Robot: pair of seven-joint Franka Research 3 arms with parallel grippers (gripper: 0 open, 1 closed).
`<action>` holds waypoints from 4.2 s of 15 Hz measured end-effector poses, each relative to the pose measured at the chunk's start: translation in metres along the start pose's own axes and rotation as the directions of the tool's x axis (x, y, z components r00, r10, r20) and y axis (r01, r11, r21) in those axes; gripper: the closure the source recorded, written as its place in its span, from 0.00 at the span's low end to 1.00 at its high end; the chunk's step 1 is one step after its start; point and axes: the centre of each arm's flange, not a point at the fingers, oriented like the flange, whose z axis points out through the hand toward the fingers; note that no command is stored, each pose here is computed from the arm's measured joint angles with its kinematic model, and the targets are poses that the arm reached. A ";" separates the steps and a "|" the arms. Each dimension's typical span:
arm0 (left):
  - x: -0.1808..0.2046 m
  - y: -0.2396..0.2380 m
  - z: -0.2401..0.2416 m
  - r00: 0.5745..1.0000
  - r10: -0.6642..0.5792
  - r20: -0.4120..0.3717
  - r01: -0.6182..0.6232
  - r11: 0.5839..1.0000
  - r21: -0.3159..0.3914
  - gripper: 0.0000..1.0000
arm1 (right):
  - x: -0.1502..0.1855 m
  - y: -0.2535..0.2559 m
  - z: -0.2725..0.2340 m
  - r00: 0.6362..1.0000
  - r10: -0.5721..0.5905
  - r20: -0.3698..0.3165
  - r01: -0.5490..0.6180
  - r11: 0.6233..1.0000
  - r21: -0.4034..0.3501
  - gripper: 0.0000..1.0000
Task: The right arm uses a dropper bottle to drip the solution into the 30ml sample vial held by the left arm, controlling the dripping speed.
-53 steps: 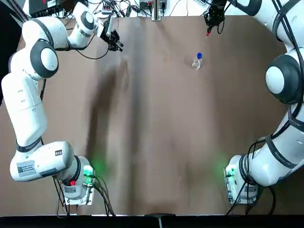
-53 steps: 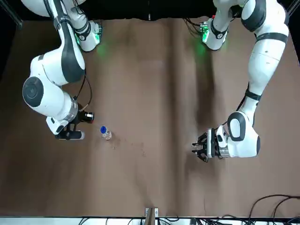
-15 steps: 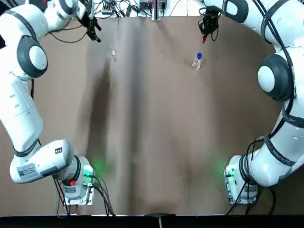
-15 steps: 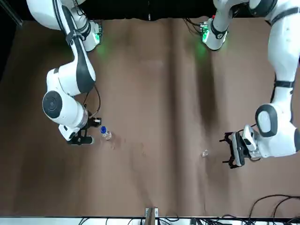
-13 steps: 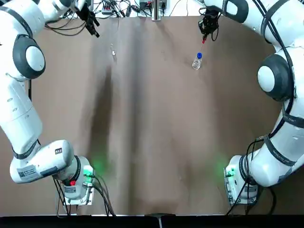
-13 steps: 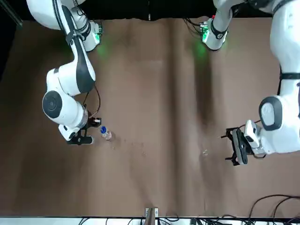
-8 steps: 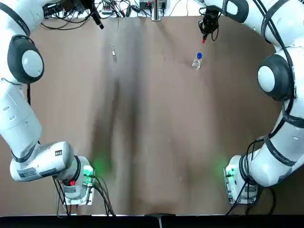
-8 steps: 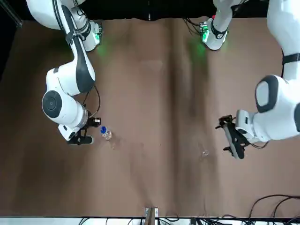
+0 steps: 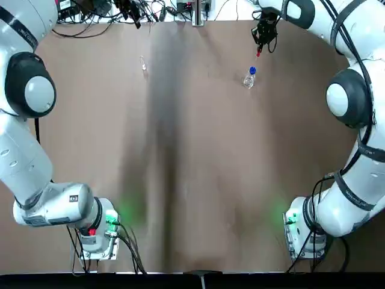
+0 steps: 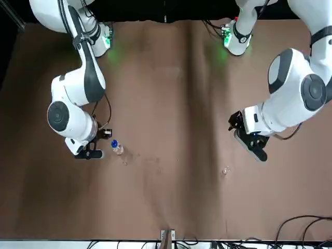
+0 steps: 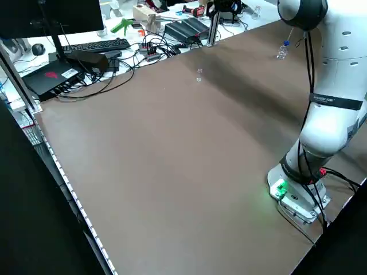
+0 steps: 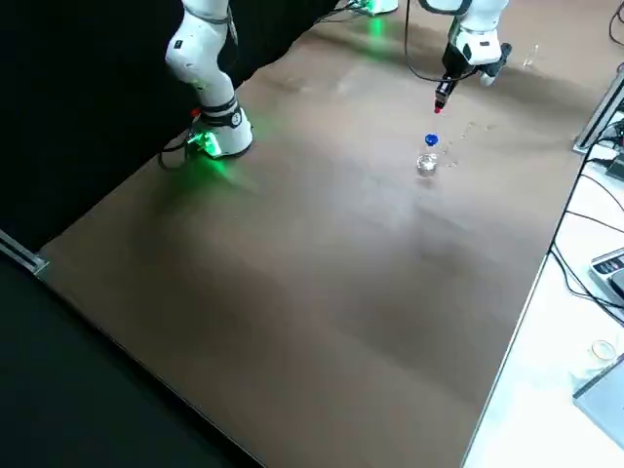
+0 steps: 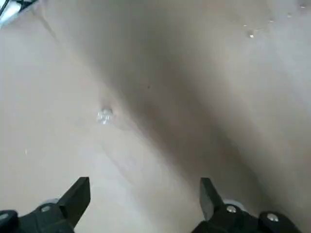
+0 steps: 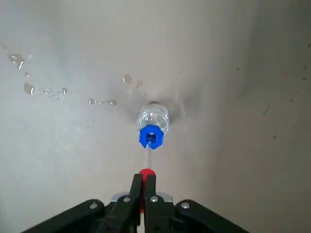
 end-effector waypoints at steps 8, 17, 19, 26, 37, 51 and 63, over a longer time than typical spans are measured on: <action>-0.025 0.016 -0.011 0.911 -0.388 0.138 0.365 0.916 0.167 0.00 | 0.000 0.000 0.001 1.000 0.000 -0.001 0.000 1.000 0.000 0.96; -0.054 0.006 -0.051 0.820 -0.564 0.102 0.518 0.805 0.288 0.00 | 0.002 0.001 0.009 1.000 0.002 0.000 -0.002 1.000 -0.002 0.96; -0.063 0.013 -0.075 0.818 -0.571 0.069 0.525 0.790 0.316 0.00 | 0.002 0.001 0.011 1.000 0.003 0.003 -0.003 1.000 -0.003 0.96; -0.085 0.001 -0.101 0.796 -0.603 0.049 0.563 0.768 0.307 0.00 | 0.005 0.001 0.022 1.000 0.004 0.015 -0.004 1.000 -0.009 0.96; -0.096 -0.013 -0.103 0.819 -0.573 -0.028 0.563 0.795 0.223 0.00 | 0.009 -0.001 0.030 1.000 0.002 0.007 -0.002 1.000 -0.009 0.96; -0.136 -0.024 -0.133 0.788 -0.616 -0.009 0.611 0.779 0.144 0.00 | 0.016 -0.001 0.053 1.000 0.004 0.019 -0.003 1.000 -0.019 0.51; -0.153 -0.022 -0.142 0.784 -0.621 -0.011 0.616 0.775 0.144 0.00 | -0.012 0.067 -0.092 0.994 0.013 -0.107 -0.009 0.999 0.041 0.24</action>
